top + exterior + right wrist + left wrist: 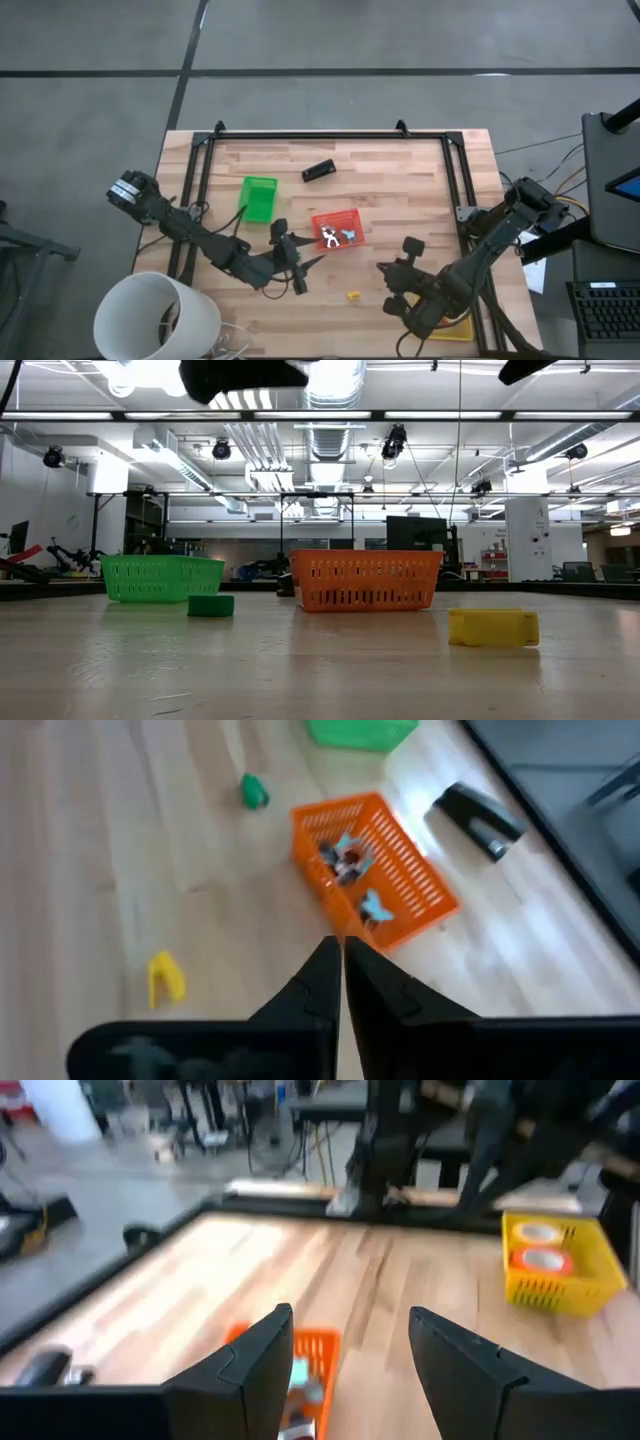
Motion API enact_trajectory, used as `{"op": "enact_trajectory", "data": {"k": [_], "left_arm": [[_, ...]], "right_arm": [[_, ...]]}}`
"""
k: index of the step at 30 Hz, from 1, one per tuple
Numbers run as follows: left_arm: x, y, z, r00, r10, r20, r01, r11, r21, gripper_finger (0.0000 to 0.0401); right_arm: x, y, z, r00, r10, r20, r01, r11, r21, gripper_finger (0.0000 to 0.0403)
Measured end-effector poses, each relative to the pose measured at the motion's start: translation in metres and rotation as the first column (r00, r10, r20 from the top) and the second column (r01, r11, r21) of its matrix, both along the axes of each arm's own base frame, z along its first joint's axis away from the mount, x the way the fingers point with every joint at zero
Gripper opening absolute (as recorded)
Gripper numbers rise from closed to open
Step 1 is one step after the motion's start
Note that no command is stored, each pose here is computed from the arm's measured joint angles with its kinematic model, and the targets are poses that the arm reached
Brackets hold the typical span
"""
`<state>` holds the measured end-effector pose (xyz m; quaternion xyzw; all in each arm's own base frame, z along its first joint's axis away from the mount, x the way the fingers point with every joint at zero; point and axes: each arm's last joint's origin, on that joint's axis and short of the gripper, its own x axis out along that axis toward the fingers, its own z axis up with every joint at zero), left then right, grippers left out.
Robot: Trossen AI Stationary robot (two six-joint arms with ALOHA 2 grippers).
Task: Pick and place Stapler, Stapler remover, tape
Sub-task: Put the green stapler into the green bin
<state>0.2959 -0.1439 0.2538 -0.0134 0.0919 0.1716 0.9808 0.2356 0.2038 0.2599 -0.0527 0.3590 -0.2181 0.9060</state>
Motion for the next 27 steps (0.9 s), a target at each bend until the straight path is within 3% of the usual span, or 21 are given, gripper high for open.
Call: {"op": "enact_trajectory", "data": {"k": [4,9,13,18,23,27], "left_arm": [[-0.002,0.000,-0.009,0.997,-0.031,-0.066,0.028,0.998,-0.051,0.0202],[0.000,0.000,-0.012,0.982,-0.150,-0.112,0.142,0.987,-0.077,0.0202],[-0.002,0.004,-0.018,0.972,-0.150,-0.179,0.138,0.987,-0.078,0.0202],[-0.006,0.004,-0.030,0.907,-0.269,-0.324,0.245,0.963,-0.113,0.0202],[-0.010,0.007,-0.040,0.882,-0.241,-0.405,0.206,0.970,-0.130,0.0202],[-0.019,0.012,-0.048,0.831,-0.203,-0.517,0.174,0.979,-0.105,0.0202]], "right_arm": [[0.006,-0.009,-0.006,1.000,-0.030,0.007,0.030,0.999,-0.031,0.0008],[0.013,-0.016,-0.014,1.000,-0.031,0.008,0.031,0.999,-0.040,0.0008],[0.019,-0.018,-0.019,1.000,-0.007,0.025,0.008,0.999,-0.035,0.0008],[0.022,-0.018,-0.020,0.999,0.023,0.030,-0.021,0.999,-0.049,0.0008],[0.023,-0.022,-0.019,0.999,0.015,0.031,-0.013,0.999,-0.048,0.0008],[0.025,-0.023,-0.021,1.000,0.030,-0.005,-0.030,0.999,0.013,0.0008]]}}
